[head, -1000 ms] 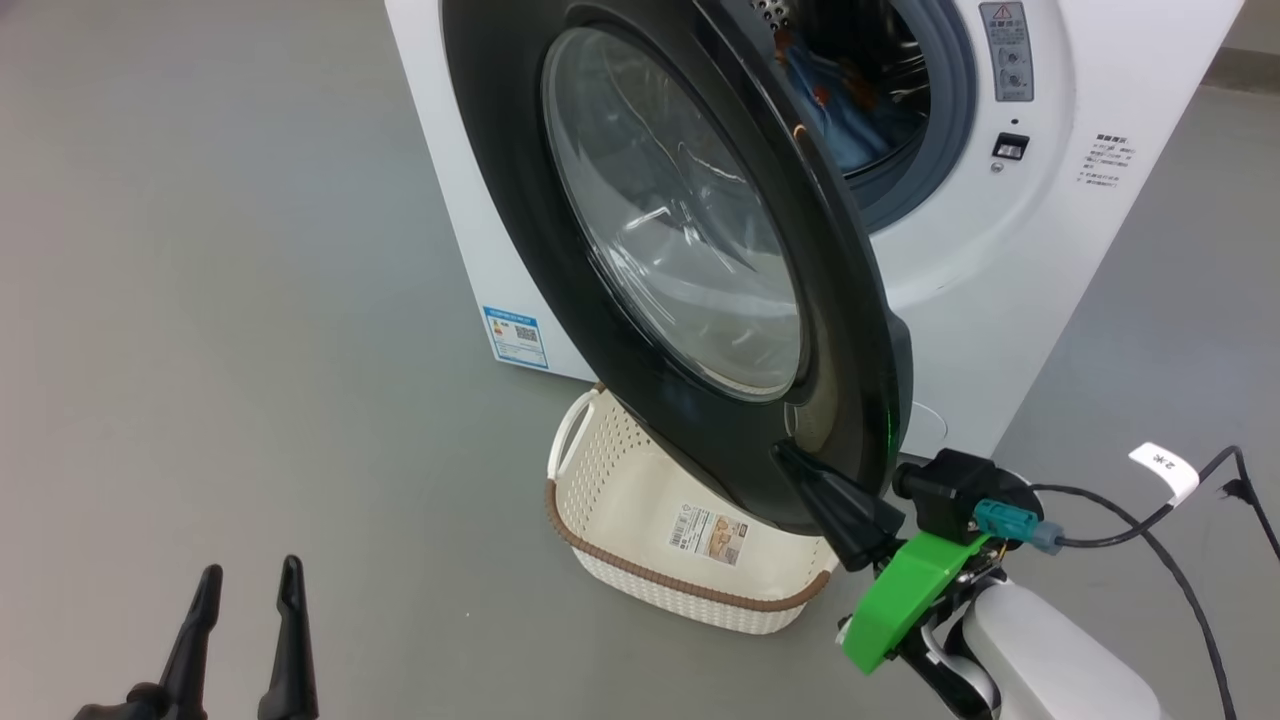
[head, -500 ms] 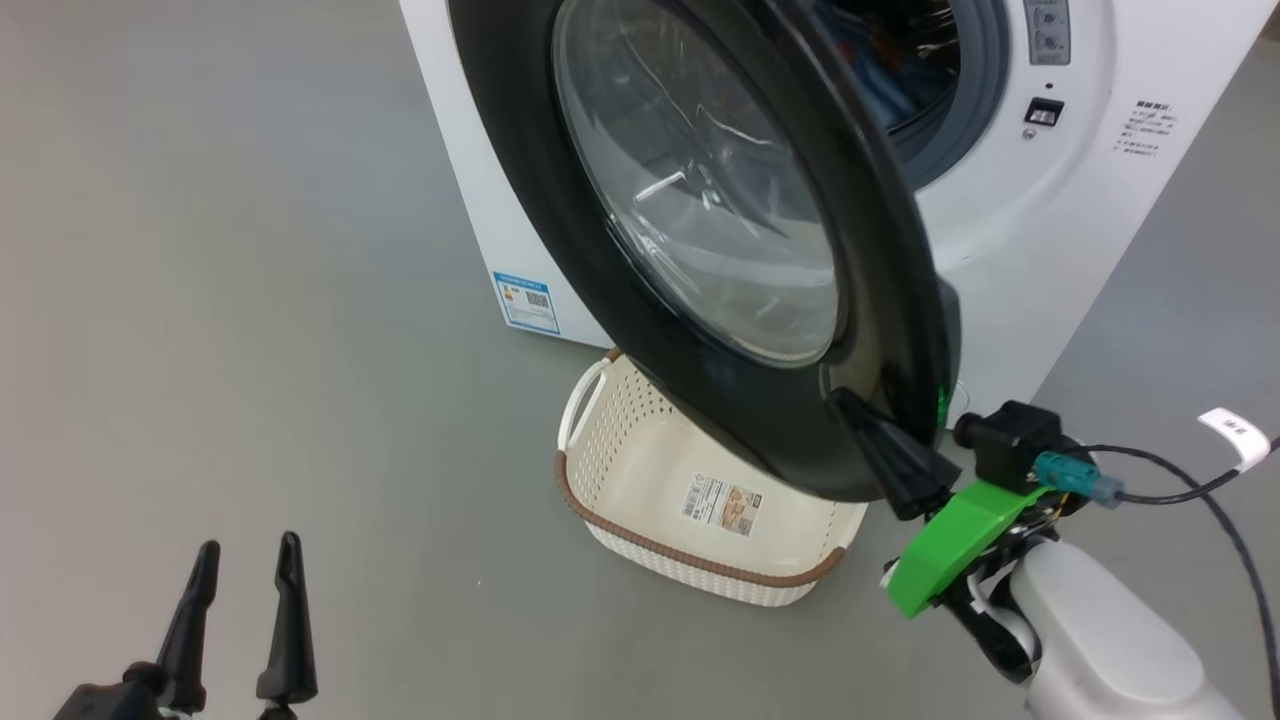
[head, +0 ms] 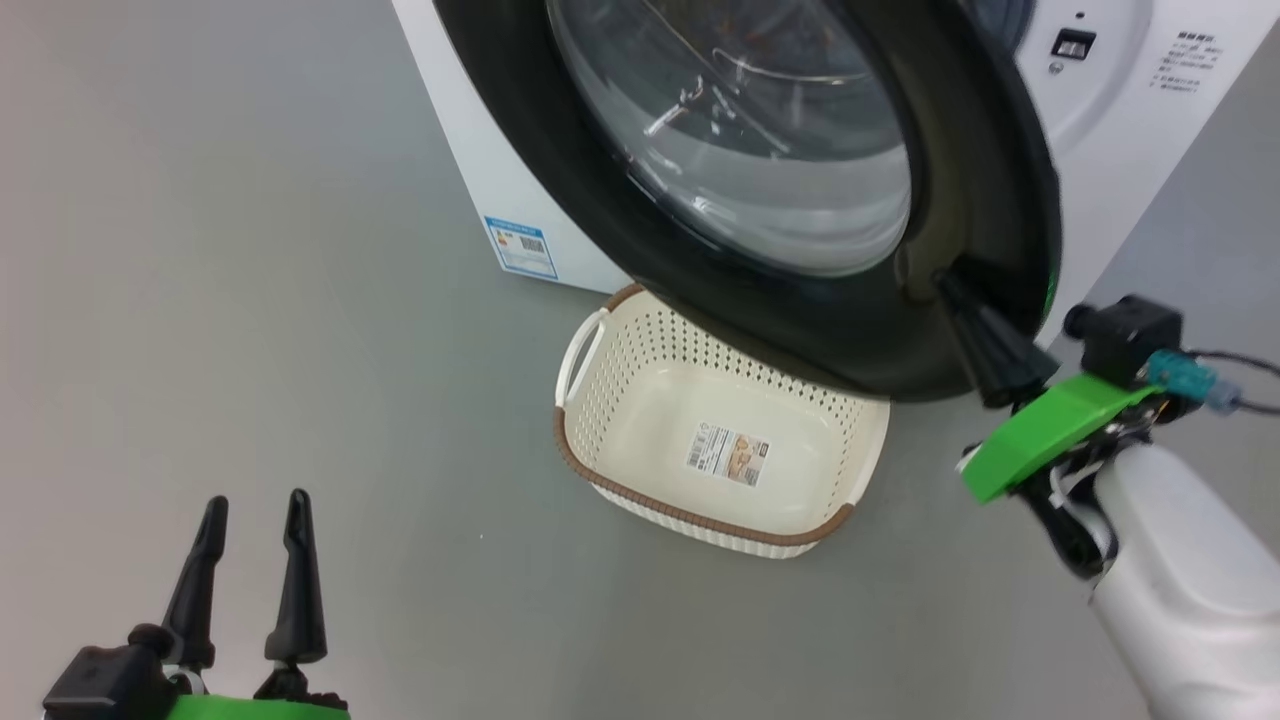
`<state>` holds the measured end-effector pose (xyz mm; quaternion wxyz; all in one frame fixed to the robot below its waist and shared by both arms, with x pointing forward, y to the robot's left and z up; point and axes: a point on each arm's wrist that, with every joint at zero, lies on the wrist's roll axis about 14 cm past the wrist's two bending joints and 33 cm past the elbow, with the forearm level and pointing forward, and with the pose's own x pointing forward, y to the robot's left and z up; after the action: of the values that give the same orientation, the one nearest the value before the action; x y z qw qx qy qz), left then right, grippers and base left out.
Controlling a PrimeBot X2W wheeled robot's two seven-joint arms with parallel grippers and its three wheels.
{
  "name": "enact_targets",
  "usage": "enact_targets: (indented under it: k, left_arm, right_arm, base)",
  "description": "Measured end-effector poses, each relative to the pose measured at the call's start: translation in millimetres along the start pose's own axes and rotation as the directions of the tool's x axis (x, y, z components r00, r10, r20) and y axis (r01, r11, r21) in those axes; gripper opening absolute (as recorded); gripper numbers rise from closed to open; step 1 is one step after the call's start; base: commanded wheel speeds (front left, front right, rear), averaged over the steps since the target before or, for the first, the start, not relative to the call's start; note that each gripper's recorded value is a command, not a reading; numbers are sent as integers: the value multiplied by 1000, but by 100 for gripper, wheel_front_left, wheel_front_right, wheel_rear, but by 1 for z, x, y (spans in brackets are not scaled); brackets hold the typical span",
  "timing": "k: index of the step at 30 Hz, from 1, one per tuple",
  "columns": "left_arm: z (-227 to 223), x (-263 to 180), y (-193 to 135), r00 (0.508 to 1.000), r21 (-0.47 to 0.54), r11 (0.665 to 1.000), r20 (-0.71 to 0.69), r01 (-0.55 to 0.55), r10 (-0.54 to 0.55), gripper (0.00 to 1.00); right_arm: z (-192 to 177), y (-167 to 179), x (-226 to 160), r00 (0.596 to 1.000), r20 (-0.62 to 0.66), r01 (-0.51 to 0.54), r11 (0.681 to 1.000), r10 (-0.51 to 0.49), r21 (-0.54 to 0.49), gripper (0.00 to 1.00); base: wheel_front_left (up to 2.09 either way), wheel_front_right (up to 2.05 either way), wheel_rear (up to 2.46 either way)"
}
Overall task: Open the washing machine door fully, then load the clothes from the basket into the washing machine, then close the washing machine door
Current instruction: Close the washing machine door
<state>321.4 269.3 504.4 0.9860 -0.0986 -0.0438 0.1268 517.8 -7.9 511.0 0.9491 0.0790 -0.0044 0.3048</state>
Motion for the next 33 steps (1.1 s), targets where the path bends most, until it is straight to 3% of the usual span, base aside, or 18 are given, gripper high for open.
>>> enact_targets:
  k: [9, 33]
  left_arm:
    - [-10, 14, -5, 1000, 11, 1000, -28, 9, -9, 100]
    - [-38, 50, -14, 996, 23, 1000, -90, 18, -16, 100]
  right_arm:
    - [12, -44, 22, 997, 40, 74, 997, -73, -13, 0]
    - [37, -121, 93, 982, 121, 156, 986, -148, -60, 0]
  base:
    - [0, 0, 0]
    - [0, 0, 0]
